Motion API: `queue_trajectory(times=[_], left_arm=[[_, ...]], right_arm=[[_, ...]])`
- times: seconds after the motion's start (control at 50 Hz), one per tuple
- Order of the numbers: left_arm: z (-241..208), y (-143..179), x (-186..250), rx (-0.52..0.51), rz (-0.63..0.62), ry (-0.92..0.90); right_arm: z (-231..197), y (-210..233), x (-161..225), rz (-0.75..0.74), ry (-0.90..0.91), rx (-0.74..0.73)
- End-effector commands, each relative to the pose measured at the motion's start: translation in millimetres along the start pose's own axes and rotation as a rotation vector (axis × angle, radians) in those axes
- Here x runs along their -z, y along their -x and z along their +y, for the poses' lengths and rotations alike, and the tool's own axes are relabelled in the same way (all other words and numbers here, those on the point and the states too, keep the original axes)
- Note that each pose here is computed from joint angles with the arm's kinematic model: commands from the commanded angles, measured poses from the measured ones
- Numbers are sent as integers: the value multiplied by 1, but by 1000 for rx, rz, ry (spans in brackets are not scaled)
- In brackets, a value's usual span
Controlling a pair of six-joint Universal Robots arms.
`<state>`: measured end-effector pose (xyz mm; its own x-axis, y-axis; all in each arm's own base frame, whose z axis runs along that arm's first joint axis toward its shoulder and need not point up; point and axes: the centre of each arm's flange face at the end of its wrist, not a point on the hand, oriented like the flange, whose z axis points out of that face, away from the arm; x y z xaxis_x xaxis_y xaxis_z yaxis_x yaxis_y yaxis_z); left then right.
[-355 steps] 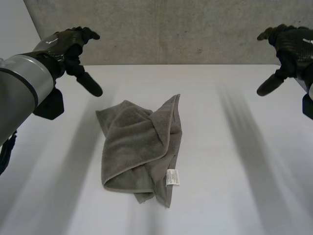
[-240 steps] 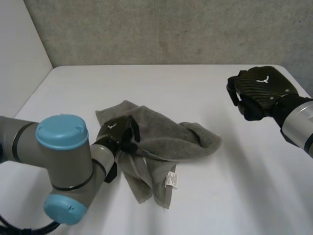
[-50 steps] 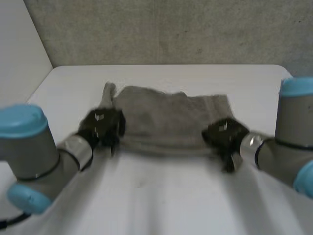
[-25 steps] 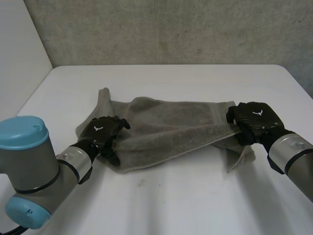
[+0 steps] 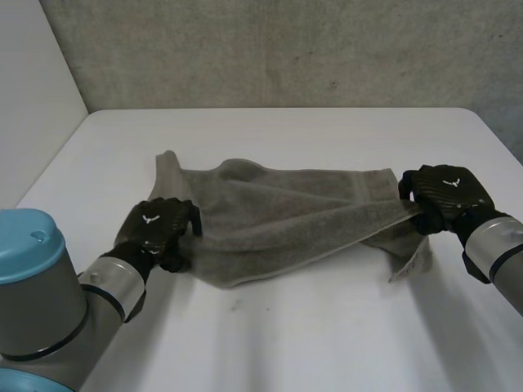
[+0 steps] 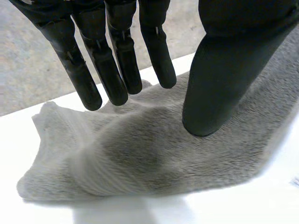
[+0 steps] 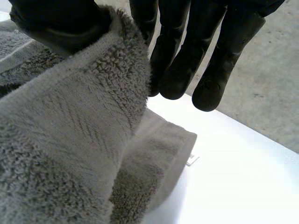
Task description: Fold the towel.
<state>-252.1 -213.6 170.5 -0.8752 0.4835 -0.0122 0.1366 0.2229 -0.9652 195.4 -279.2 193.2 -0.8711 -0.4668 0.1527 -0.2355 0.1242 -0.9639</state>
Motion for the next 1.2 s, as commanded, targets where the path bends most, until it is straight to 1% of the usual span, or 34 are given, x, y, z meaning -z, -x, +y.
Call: queue_trajectory(times=[0.02,0.08,0.12,0.28,0.36,0.44,0.48,0.5,0.52,0.56,0.58,0.62,0.64,0.66,0.68,0.72,0.74,0.78,0.86,0.9,0.94,0.96,1.0,1.02,1.04,1.06,1.1,1.12,1.16,1.18,1.2], left_arm=[[-4,9,-5,6,-22,-13],[-1,10,-8,6,-24,-5],[11,11,-20,9,-25,30],[22,13,-47,12,-23,51],[30,15,-69,11,-24,64],[27,16,-72,13,-25,65],[19,20,-69,17,-36,51],[-2,26,-60,20,-56,11],[-2,26,-60,20,-57,10],[-32,27,-34,24,-61,-37],[-32,27,-34,24,-61,-37],[-60,18,-4,21,-18,-87],[-60,18,-4,21,-18,-87],[-76,13,14,21,10,-124],[-76,13,14,21,10,-124],[-100,7,47,26,64,-187],[-100,7,47,26,64,-187],[-112,3,64,21,100,-235],[-111,6,62,22,97,-228],[-107,9,57,21,90,-212],[-84,19,26,35,69,-129],[-84,20,26,35,69,-128],[-58,34,-14,54,44,-59],[-58,34,-14,54,44,-58],[-50,40,-33,59,36,-42],[-49,40,-33,59,35,-42],[-29,47,-70,71,31,-5],[-29,47,-70,71,31,-4],[-12,53,-100,79,30,21],[-12,53,-100,79,30,21],[-8,55,-111,79,30,21]], right_arm=[[7,1,-3,-13,24,-7],[9,4,-4,-23,34,-8],[11,4,-4,-24,40,-10],[13,6,-4,-33,45,-12],[14,6,-4,-34,48,-13],[13,6,-4,-34,48,-13],[13,6,-4,-34,48,-13],[13,5,-4,-32,47,-13],[13,5,-4,-32,47,-13],[12,5,-4,-32,46,-12],[11,5,-4,-31,43,-11],[10,5,-4,-30,39,-11],[9,4,-4,-28,35,-10],[7,3,-4,-27,32,-11],[7,3,-4,-27,32,-11],[6,4,-4,-26,30,-10],[3,3,-3,-26,22,-7],[-1,2,-1,-21,12,-4],[-5,1,1,-18,2,-1],[-5,2,1,-21,2,0],[-4,3,1,-24,6,0],[-3,3,1,-26,8,1],[-2,4,0,-28,11,5],[-1,4,0,-28,15,12],[1,4,-1,-29,21,23],[1,4,-1,-29,21,23],[4,4,-2,-30,29,34],[6,5,-3,-32,37,40],[9,5,-3,-33,46,46],[11,5,-4,-35,53,45],[13,5,-5,-36,60,46]])
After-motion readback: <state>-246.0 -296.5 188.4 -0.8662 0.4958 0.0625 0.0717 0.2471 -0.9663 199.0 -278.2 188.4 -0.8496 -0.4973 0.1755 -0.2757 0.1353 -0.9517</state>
